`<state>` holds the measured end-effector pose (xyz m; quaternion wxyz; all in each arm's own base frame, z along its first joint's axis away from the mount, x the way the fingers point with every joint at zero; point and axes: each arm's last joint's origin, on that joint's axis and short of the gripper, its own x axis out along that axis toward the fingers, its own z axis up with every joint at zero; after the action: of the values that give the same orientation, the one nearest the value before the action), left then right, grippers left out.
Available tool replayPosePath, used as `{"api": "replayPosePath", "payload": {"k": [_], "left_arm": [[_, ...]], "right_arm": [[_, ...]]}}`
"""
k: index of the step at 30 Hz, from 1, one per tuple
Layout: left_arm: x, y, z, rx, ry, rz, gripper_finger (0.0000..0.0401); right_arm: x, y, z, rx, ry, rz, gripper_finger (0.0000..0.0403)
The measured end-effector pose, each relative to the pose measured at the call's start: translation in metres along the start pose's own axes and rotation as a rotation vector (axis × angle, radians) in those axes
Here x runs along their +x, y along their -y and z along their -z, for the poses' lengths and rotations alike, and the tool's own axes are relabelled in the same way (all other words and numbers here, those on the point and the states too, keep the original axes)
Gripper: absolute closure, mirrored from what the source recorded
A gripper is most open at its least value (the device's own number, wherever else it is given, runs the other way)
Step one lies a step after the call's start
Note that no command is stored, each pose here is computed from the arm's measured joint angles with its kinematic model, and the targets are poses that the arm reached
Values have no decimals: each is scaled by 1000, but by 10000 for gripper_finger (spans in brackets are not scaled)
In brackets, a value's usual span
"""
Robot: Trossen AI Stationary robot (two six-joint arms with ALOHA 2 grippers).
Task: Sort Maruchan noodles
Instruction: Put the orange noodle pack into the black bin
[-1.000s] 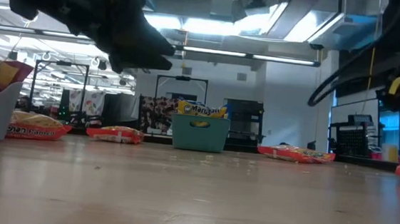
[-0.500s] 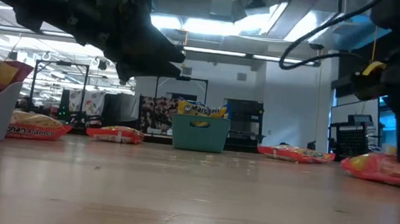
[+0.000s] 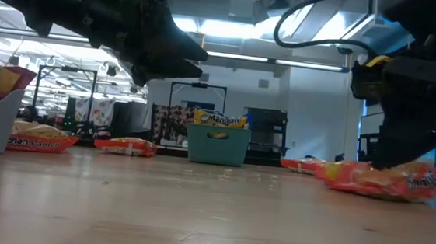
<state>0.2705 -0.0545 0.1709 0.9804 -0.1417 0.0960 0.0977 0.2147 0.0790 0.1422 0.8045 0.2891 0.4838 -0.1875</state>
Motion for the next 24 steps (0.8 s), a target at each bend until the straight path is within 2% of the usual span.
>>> {"api": "replayPosePath", "payload": {"k": [6,16,20,24], "left_arm": [[0,0,0,-1,0,0,211],[0,0,0,-1,0,1,211],[0,0,0,-1,0,1,211],[1,3,-3,-4,6,9,211]], "right_arm": [[9,1,-10,-39,25,-14,139],[33,-23,-27,-161,152,-177,139],[24,-39,-37,-279,107,-207,139],[0,-48,-47,-310,91,-154,139]]}}
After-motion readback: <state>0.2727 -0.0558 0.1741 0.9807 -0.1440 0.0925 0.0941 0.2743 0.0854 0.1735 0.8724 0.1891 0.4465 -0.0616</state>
